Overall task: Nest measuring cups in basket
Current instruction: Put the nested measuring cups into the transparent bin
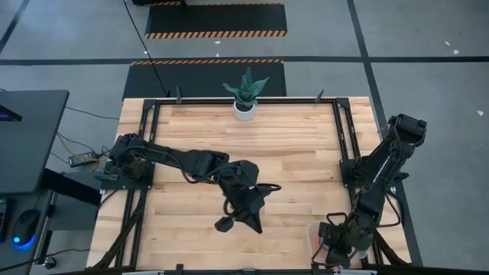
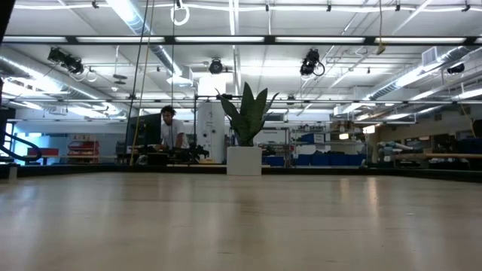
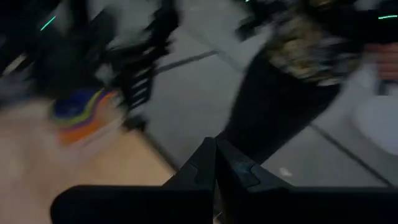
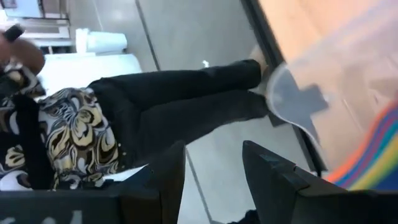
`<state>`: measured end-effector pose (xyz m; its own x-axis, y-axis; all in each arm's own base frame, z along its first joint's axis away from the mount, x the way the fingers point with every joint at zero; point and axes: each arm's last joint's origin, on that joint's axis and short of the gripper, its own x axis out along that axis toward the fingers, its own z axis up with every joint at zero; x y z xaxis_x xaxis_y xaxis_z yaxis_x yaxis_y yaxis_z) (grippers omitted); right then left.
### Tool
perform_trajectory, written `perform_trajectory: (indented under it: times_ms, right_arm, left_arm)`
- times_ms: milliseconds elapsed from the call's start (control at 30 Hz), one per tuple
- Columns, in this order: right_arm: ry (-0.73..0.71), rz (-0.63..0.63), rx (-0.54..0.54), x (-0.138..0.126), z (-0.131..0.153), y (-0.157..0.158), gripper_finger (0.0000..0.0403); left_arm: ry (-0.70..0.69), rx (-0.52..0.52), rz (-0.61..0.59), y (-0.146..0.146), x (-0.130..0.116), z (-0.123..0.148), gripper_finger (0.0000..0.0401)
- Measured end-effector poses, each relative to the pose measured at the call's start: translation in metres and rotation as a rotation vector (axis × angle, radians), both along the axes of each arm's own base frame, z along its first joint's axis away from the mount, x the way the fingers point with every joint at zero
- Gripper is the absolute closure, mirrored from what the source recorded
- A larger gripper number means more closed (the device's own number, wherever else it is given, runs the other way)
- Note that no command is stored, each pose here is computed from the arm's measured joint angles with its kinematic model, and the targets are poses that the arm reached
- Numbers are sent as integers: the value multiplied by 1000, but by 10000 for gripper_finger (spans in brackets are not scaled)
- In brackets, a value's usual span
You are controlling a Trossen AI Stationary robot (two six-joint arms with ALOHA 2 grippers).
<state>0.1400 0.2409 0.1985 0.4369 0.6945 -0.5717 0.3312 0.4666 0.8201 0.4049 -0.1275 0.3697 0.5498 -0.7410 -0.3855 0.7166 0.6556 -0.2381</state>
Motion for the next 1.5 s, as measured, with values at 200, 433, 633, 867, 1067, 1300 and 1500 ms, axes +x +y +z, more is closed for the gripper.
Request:
perform_trajectory:
  times_ms: [200,433,633,867,1067,1300,1500]
  right_arm:
    - [-128,-28,-80,3,30,-2,236]
    - [-237,-78,-229,-10,77,-19,236]
    - [-327,-83,-294,-23,107,-35,236]
    - [-481,-80,-313,-33,133,-49,236]
    - [-528,-76,-323,-37,140,-57,236]
    - [-526,-78,-321,-38,141,-60,236]
    - [-377,-54,-258,-39,133,-56,236]
  left_arm:
    - [55,88,157,7,13,-20,388]
    - [24,71,173,5,38,-45,388]
    - [-43,12,200,2,64,-68,388]
    - [-35,-88,259,3,89,-98,388]
    - [-54,-116,270,1,103,-124,388]
    - [-71,-122,289,-2,112,-144,388]
    - [-22,-90,380,5,113,-150,388]
